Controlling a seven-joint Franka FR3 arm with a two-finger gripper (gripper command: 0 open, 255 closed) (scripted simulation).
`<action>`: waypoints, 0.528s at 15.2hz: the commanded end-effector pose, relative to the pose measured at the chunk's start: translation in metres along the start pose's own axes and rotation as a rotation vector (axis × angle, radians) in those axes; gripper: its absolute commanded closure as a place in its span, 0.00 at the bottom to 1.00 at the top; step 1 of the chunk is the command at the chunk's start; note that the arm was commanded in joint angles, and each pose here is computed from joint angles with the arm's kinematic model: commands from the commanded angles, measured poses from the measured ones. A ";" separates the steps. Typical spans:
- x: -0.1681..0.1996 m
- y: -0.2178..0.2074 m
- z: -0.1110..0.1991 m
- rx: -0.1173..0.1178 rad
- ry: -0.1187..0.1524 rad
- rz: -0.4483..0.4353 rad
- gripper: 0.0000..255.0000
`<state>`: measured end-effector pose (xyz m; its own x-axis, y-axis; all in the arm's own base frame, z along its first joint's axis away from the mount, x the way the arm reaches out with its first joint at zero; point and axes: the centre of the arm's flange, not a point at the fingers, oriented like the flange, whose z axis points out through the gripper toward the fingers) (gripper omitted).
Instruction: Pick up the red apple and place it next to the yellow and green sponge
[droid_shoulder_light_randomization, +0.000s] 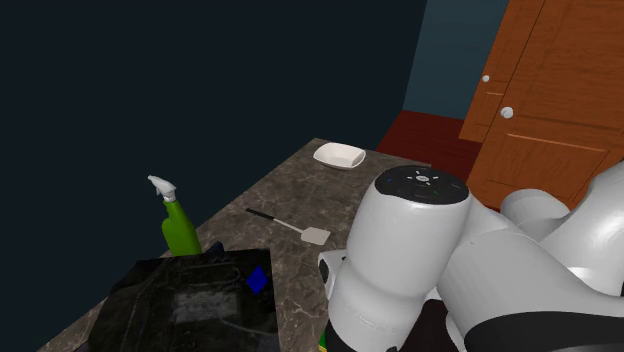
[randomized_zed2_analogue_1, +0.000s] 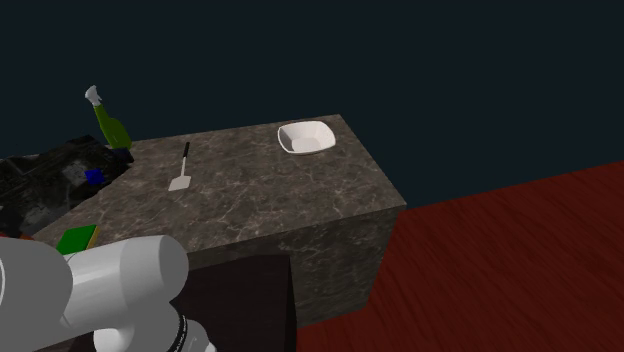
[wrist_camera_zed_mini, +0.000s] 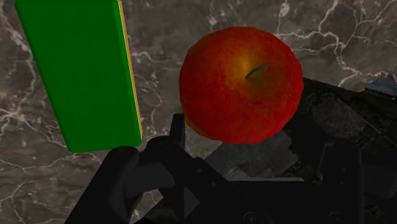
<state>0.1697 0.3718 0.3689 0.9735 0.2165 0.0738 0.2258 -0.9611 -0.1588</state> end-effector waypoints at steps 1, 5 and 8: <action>0.000 0.000 0.000 0.000 0.000 0.000 1.00; 0.000 0.000 0.000 0.000 0.000 0.000 0.00; 0.000 0.000 -0.013 0.000 0.000 0.000 0.00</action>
<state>0.1706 0.3714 0.3749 0.9735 0.2163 0.0749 0.2258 -0.9611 -0.1591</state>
